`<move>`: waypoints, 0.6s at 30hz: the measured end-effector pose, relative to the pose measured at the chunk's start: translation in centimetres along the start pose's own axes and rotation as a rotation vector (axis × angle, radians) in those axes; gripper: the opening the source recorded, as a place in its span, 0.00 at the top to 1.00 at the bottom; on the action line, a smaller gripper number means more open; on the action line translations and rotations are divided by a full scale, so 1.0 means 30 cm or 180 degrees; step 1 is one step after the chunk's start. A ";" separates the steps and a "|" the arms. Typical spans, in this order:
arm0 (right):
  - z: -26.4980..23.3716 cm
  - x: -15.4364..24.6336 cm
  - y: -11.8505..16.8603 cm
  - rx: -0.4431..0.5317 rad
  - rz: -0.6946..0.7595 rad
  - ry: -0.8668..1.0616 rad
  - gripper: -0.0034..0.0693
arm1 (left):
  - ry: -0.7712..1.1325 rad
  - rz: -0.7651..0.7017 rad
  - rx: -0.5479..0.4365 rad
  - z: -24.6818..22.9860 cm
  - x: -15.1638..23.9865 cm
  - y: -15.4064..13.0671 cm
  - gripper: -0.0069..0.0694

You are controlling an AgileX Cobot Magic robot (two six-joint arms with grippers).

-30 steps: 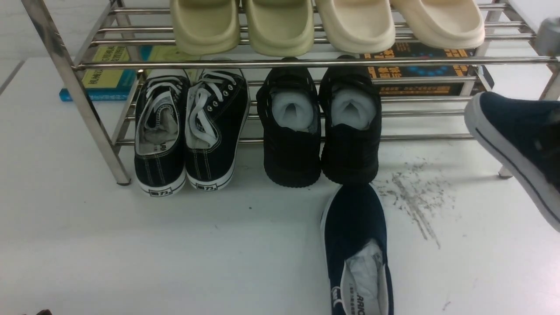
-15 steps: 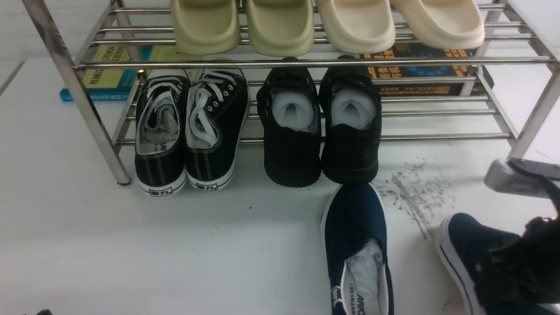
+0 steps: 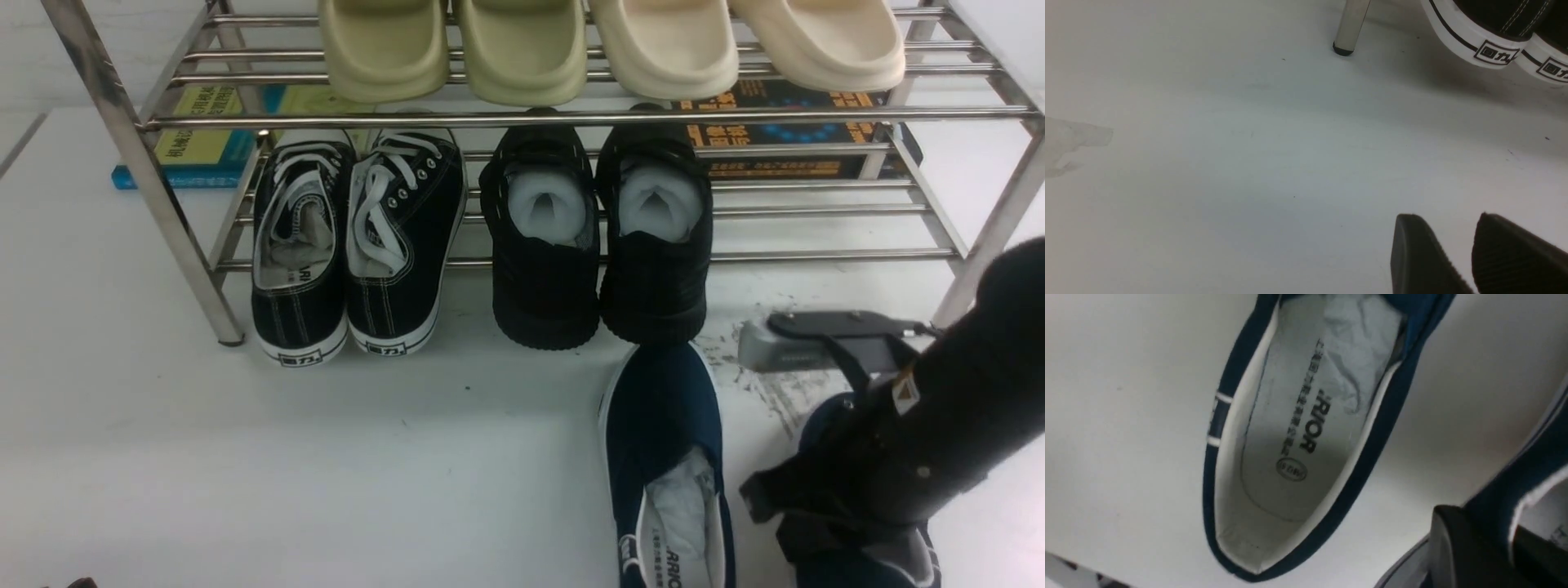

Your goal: Take the shoes off the shelf with your hand on the white table.

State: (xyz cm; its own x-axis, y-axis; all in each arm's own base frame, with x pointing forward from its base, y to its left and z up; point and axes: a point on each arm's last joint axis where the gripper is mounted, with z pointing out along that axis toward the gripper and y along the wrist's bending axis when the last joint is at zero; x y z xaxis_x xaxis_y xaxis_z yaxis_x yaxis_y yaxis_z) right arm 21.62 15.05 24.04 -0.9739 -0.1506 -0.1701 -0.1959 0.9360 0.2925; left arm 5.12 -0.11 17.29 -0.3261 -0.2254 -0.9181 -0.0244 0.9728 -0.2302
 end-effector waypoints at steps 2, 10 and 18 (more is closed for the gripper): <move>-0.024 -0.025 0.002 0.0091 -0.0074 -0.0083 0.92 | 0.0000 0.0000 0.0000 0.000 0.000 0.000 0.60; -0.028 -0.054 -0.001 0.0214 -0.0203 -0.0173 0.92 | 0.0000 0.0000 0.0000 0.000 0.000 0.000 0.60; 0.068 -0.049 -0.017 0.0236 -0.0076 0.0120 0.92 | 0.0000 0.0000 0.0000 0.000 0.000 0.000 0.60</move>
State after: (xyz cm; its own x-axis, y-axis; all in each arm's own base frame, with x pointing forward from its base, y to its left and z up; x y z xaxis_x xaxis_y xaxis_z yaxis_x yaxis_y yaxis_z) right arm 23.38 15.45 22.24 -0.9730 -0.1836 -0.1402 -0.2112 0.9528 0.2180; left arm 5.12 -0.11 17.29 -0.3261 -0.2254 -0.9181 -0.0244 0.9728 -0.2302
